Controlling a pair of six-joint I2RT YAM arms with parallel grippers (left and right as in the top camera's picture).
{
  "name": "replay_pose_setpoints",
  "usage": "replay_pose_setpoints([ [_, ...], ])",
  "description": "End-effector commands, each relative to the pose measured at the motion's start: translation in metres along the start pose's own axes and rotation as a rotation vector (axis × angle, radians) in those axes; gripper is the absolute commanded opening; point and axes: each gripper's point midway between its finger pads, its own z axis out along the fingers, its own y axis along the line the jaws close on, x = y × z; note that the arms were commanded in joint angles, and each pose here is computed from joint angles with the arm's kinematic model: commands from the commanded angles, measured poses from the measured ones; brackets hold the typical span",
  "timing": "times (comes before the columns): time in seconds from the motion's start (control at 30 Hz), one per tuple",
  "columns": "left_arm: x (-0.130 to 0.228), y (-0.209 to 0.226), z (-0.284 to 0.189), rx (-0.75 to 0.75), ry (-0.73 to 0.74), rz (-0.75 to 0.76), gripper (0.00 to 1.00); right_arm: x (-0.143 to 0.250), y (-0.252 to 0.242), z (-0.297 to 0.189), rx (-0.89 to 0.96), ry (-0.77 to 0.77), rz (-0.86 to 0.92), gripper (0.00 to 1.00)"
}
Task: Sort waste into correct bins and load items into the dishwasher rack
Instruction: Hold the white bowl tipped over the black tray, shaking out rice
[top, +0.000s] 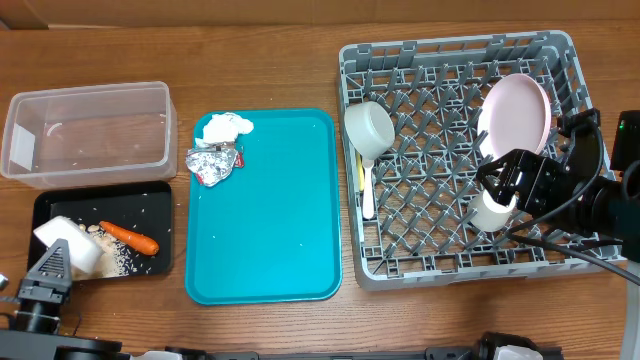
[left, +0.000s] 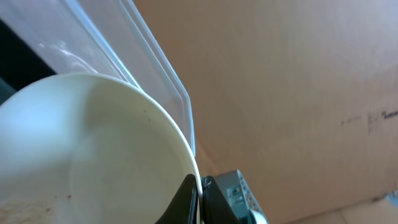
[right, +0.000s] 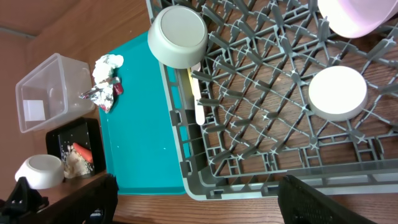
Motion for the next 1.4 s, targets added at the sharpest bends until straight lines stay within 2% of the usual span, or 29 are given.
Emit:
replay_pose_setpoints([
  [0.0,0.004,-0.010,0.007,0.039,0.015,0.125,0.04,-0.002,0.002,-0.002,-0.010,-0.012,-0.001,0.86],
  [0.1,0.007,-0.012,0.010,0.049,0.030,0.123,0.04,-0.002,0.002,-0.002,-0.010,-0.012,-0.001,0.86],
  [0.17,0.014,-0.011,0.015,0.053,0.050,0.277,0.05,-0.002,0.003,-0.002,-0.010,-0.013,-0.001,0.86],
  [0.27,0.019,-0.015,0.023,0.080,0.078,0.200,0.04,-0.003,0.003,-0.002,-0.012,-0.018,-0.004,0.86],
  [0.37,0.017,-0.014,0.028,0.093,0.092,0.263,0.04,-0.003,0.003,-0.002,-0.011,-0.017,-0.003,0.86],
  [0.5,0.011,-0.016,0.029,0.087,0.103,0.079,0.04,-0.002,0.002,-0.002,-0.010,-0.012,-0.001,0.86],
  [0.6,0.012,-0.016,0.030,0.097,0.098,0.300,0.04,-0.002,0.002,-0.002,-0.010,-0.012,-0.001,0.86],
  [0.63,0.013,-0.015,0.032,0.093,0.106,0.319,0.05,-0.002,0.002,-0.002,-0.010,-0.012,-0.001,0.86],
  [0.7,0.008,-0.017,0.034,0.097,0.115,0.132,0.05,-0.002,0.002,-0.002,-0.010,-0.013,-0.001,0.86],
  [0.73,0.005,-0.018,0.034,0.099,0.116,0.159,0.04,-0.002,0.002,-0.002,-0.010,-0.013,-0.001,0.86],
  [0.77,0.006,-0.017,0.036,0.100,0.120,0.276,0.04,-0.002,0.002,-0.002,-0.010,-0.014,-0.002,0.86],
  [0.8,0.010,-0.013,0.039,0.082,0.134,0.323,0.04,-0.003,0.003,-0.002,-0.010,-0.016,-0.003,0.86],
  [0.9,0.018,-0.022,0.047,0.138,0.162,0.244,0.04,-0.003,0.003,-0.002,-0.011,-0.019,-0.005,0.86],
  [0.97,0.021,-0.017,0.051,0.112,0.180,0.286,0.04,-0.003,0.003,-0.002,-0.011,-0.020,-0.005,0.86],
  [1.03,0.021,-0.025,0.052,0.145,0.184,0.201,0.04,-0.003,0.003,-0.002,-0.011,-0.019,-0.008,0.86],
  [1.1,0.025,-0.021,0.057,0.142,0.200,0.318,0.04,-0.003,0.003,-0.002,-0.011,-0.020,-0.009,0.86],
  [1.27,0.027,-0.029,0.060,0.170,0.213,0.233,0.04,-0.004,0.003,-0.002,-0.012,-0.022,-0.010,0.86],
  [1.3,0.027,-0.029,0.060,0.171,0.212,0.247,0.04,-0.004,0.003,-0.002,-0.012,-0.022,-0.009,0.86],
  [1.33,0.029,-0.023,0.061,0.152,0.214,0.334,0.04,-0.004,0.003,-0.002,-0.012,-0.021,-0.009,0.86],
  [1.37,0.029,-0.021,0.062,0.138,0.218,0.332,0.04,-0.004,0.003,-0.002,-0.012,-0.021,-0.009,0.86],
])
